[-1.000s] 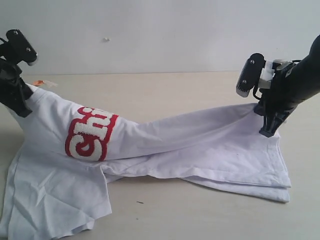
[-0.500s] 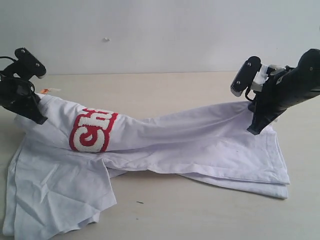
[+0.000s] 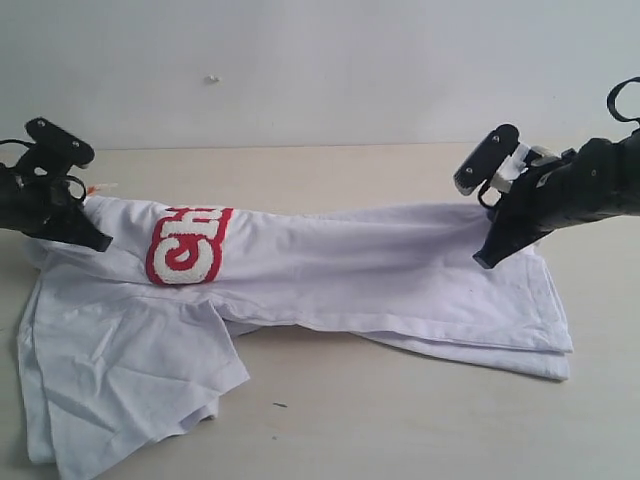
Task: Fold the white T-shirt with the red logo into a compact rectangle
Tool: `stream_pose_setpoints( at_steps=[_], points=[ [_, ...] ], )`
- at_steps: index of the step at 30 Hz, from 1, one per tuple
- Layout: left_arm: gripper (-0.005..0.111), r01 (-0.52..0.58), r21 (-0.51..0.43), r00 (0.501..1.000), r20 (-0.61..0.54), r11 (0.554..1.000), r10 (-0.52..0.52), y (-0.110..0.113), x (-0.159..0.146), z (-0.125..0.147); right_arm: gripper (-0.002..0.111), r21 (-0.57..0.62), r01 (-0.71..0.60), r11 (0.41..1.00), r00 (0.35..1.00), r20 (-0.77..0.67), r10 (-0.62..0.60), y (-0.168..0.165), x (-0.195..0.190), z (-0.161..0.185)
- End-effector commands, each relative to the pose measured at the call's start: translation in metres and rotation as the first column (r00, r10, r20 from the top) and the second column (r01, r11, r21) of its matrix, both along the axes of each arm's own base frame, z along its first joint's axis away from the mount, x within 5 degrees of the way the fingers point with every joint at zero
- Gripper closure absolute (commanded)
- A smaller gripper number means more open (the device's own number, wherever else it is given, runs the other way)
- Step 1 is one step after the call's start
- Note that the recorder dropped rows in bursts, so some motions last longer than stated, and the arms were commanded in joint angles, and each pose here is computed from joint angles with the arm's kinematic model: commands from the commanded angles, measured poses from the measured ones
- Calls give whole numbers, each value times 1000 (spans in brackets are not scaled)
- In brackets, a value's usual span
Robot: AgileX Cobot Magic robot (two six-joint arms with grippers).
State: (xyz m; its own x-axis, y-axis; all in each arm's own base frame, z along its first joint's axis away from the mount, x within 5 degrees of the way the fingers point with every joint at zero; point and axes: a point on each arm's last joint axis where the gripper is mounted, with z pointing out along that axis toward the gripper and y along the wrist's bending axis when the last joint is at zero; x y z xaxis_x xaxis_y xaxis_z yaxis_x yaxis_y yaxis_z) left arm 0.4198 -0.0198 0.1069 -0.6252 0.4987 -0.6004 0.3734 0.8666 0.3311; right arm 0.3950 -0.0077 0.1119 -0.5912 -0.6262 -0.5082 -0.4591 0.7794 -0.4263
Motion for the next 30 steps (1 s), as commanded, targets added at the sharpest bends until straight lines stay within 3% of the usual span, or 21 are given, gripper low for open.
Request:
stream_pose_setpoints(
  at_steps=[1,4,8,11,15,23,27,30],
  points=[
    [98,-98,-50,994,35,994,100,5,3,-2,97,47,85,995,995,41,-87,-4,4,-6],
    [76,-113,-53,992,51,992,115,6,4,-2,77,45,94,995,993,67,-97,-5,6,-6],
    [42,-215,-134,968,106,967,229,9,8,2,41,39,99,994,989,104,-103,-6,8,-5],
    [25,-236,-148,957,135,960,256,11,10,4,28,33,94,995,990,104,-97,-6,8,-5],
    [17,-219,-114,951,196,969,238,12,12,11,27,35,95,995,990,104,-98,-6,8,-5],
    [16,-220,-125,936,251,967,246,16,12,35,27,36,95,995,986,135,-99,-6,9,6],
    [16,-216,-151,946,214,965,245,20,8,47,27,32,84,996,977,192,-89,-6,8,29],
    [16,-214,-197,965,108,957,238,20,1,49,29,42,74,996,978,193,-81,-5,4,47]
  ],
)
